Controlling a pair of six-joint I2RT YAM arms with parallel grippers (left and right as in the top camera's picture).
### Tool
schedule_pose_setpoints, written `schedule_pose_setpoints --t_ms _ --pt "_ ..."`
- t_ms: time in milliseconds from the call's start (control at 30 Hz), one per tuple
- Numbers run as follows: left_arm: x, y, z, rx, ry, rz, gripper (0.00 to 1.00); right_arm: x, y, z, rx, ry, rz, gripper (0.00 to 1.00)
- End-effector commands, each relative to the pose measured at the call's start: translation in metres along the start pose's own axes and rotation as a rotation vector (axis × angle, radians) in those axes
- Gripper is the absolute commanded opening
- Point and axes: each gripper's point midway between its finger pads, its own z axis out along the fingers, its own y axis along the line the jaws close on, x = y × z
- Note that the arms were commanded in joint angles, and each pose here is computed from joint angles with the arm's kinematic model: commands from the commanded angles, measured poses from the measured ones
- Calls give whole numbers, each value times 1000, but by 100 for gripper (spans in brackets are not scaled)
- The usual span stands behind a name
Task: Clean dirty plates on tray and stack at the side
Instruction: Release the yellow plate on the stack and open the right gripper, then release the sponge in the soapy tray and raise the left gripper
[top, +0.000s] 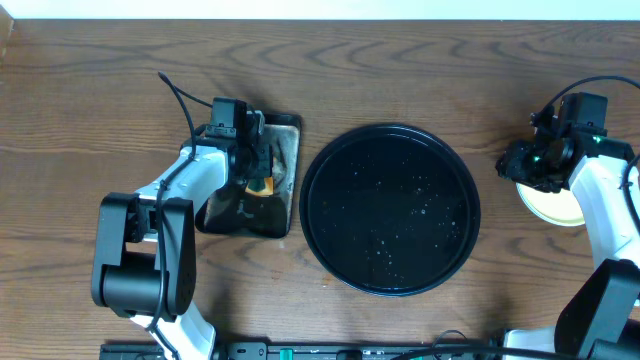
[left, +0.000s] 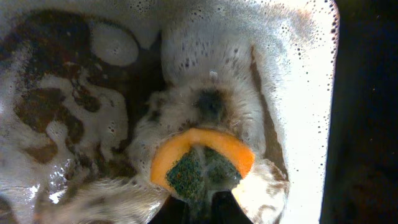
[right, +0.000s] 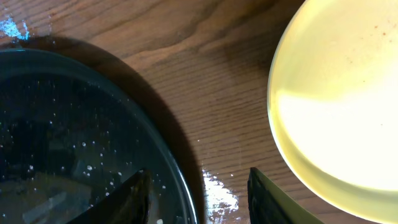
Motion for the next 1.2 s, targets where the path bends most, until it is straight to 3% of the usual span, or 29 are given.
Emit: schedule_pose_setpoints --t_ms 0,100,133,167,200,267,333,767,867,933,967,1033,1167 --pt "-2 0 -2 -2 -12 8 7 -4 4 -2 -3 -11 -20 48" --pt "-16 0 -18 -24 -71 18 8 -5 4 -2 -3 -12 -20 48" --pt "-20 -1 -24 -26 -92 21 23 -5 4 -2 -3 -13 -20 48" --pt "-23 -2 -30 -26 -108 23 43 -5 4 -2 -3 -13 -21 48" --pt "-25 -2 -34 -30 -118 24 53 -5 4 -2 -3 -13 -21 48" --pt "-25 -1 -40 -39 -122 24 64 -5 4 -2 -3 -13 -20 48" --pt "-19 -1 -40 -42 -97 18 66 -5 4 -2 -3 -12 -20 48" --pt "18 4 -30 -57 34 -37 63 -4 4 -2 -3 -9 -20 47" --pt "30 8 -21 -63 72 -42 58 -4 4 -2 -3 -10 -20 48" --pt "39 10 -16 -67 97 -46 50 -4 4 -2 -3 -10 -20 48" --pt "41 10 -15 -68 105 -47 40 -4 4 -2 -3 -10 -20 48" --pt "44 11 -13 -69 111 -48 11 -4 4 -2 -3 -10 -20 48" --pt "34 9 -16 -62 72 -45 8 -3 3 -2 -2 -6 -20 47"
